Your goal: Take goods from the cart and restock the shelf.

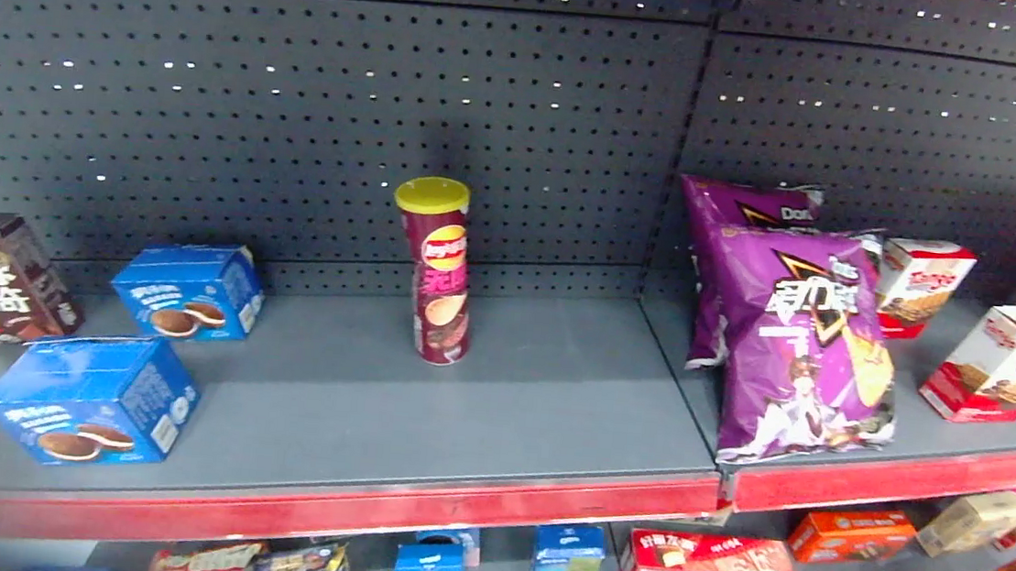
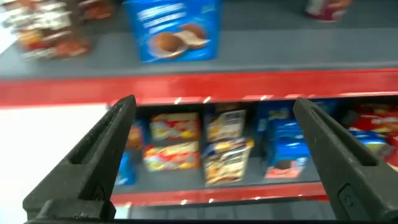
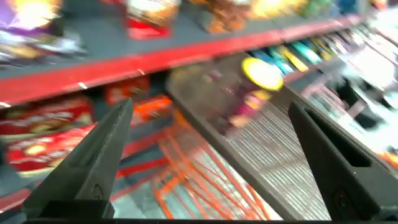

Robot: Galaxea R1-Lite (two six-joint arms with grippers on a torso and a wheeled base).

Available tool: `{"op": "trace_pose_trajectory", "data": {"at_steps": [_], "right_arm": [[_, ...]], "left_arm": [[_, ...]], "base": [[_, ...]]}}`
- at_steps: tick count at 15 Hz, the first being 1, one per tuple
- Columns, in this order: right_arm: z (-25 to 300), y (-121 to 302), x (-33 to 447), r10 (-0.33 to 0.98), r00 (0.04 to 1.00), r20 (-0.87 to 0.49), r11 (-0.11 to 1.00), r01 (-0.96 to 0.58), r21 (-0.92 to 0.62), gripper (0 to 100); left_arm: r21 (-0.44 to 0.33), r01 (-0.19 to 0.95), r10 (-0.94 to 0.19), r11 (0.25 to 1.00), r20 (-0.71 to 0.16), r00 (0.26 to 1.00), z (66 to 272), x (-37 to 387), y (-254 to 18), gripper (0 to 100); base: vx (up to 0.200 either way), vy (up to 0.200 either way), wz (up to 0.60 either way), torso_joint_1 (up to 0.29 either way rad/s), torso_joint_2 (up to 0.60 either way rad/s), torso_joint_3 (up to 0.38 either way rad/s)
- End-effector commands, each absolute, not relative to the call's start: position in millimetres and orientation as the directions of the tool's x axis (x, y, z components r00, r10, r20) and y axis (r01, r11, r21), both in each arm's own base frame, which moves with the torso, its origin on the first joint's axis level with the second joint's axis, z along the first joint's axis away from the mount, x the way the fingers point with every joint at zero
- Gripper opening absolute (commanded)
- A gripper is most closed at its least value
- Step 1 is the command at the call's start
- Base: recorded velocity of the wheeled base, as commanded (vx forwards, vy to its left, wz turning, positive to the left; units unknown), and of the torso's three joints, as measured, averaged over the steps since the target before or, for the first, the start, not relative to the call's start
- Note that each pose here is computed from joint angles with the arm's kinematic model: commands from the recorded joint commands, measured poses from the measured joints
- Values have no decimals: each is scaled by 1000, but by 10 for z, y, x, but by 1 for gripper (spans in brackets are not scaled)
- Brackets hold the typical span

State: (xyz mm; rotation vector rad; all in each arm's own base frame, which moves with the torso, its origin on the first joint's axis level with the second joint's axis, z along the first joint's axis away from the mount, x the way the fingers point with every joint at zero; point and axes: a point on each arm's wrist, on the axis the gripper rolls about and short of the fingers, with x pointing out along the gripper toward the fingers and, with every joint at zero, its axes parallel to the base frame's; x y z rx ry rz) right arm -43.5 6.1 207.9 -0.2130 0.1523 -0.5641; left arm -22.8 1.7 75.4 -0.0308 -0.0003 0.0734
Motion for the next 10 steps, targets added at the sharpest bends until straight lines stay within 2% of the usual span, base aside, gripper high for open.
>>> {"op": "trace_pose_trajectory", "data": {"at_steps": [1,5,6,8,10], "right_arm": [[2075,63,-440,-544,835,-82,824,513,-241,100],[2065,66,-462,-537,841,-72,828,508,-238,100],[2065,66,-466,-536,842,-71,828,507,-237,100],[2064,65,-469,-532,844,-69,831,504,-237,100],[2063,65,-472,-533,843,-68,830,505,-237,100]], "left_arm": [[-32,-77,77,997,-2,997,755,-228,17,100],[-37,-78,78,996,-2,997,755,-228,18,100],[-35,-77,77,996,-2,997,755,-228,17,100],[-34,-75,75,997,-2,997,755,-227,17,100],[-32,-74,74,997,-2,997,755,-227,17,100]], "base": [[0,0,-600,-2,2,2],[0,0,-600,0,4,1],[0,0,0,0,0,0],[-200,0,0,-2,0,5],[0,0,0,0,0,0]]}}
